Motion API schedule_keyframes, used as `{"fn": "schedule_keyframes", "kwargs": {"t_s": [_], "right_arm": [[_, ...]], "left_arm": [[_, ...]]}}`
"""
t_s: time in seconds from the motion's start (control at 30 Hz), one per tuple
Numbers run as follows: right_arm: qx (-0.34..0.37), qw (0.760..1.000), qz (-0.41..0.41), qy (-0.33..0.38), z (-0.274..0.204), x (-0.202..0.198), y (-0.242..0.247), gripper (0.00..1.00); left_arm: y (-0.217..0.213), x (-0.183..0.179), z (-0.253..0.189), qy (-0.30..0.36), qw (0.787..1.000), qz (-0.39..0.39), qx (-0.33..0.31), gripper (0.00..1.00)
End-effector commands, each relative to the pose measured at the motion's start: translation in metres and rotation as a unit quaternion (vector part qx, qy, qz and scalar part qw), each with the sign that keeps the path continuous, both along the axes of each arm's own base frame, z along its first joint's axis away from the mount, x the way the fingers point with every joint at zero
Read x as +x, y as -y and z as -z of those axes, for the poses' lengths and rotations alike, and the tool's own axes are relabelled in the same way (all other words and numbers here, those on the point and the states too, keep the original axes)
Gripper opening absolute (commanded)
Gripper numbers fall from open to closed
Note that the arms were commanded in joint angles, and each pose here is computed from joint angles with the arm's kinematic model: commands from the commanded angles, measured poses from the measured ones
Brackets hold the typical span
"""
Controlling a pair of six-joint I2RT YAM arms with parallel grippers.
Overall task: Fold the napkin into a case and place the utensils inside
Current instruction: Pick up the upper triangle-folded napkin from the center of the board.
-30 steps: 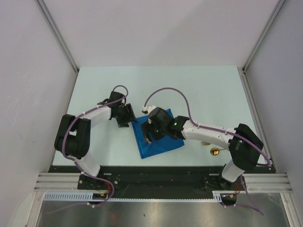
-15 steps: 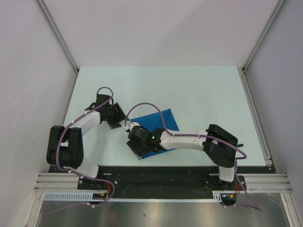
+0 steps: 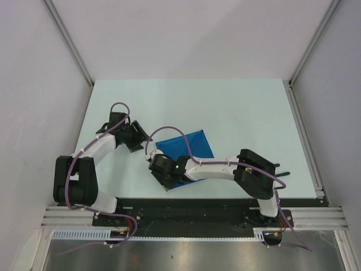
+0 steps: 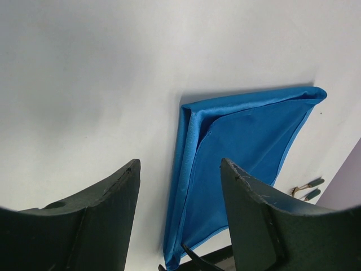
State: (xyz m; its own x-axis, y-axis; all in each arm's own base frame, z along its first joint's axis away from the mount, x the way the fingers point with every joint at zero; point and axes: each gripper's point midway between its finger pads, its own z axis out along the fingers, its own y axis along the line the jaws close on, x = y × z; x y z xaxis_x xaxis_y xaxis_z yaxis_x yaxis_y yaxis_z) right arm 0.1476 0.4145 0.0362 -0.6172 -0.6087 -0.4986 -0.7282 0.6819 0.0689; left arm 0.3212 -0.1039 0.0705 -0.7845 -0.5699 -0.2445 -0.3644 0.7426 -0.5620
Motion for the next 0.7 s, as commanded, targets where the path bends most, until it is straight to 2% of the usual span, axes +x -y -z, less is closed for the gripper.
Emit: {"fn": "schedule_keyframes", "kwargs": {"t_s": [0.0, 0.2, 0.4, 0.53, 0.67], "right_arm": [[-0.006, 1.0, 0.002, 0.009, 0.002, 0.002, -0.006, 0.46], [-0.036, 0.999, 0.004, 0.01, 0.022, 0.002, 0.001, 0.46], [-0.058, 0.998, 0.006, 0.018, 0.038, 0.004, 0.008, 0.19], [-0.063, 0.997, 0.015, 0.041, 0.03, 0.013, 0.012, 0.0], [0.008, 0.999, 0.019, 0.035, -0.003, 0.017, -0.002, 0.0]], "left_arm": [[0.001, 0.003, -0.006, 0.014, 1.0, 0.004, -0.013, 0.64], [-0.004, 0.003, -0.005, 0.013, 1.0, 0.003, -0.011, 0.64], [-0.006, -0.003, 0.003, 0.001, 1.0, 0.003, -0.009, 0.68], [-0.003, -0.005, 0.009, -0.004, 1.0, 0.013, -0.016, 0.73], [0.009, -0.005, 0.011, -0.008, 0.999, 0.029, -0.043, 0.75]]}}
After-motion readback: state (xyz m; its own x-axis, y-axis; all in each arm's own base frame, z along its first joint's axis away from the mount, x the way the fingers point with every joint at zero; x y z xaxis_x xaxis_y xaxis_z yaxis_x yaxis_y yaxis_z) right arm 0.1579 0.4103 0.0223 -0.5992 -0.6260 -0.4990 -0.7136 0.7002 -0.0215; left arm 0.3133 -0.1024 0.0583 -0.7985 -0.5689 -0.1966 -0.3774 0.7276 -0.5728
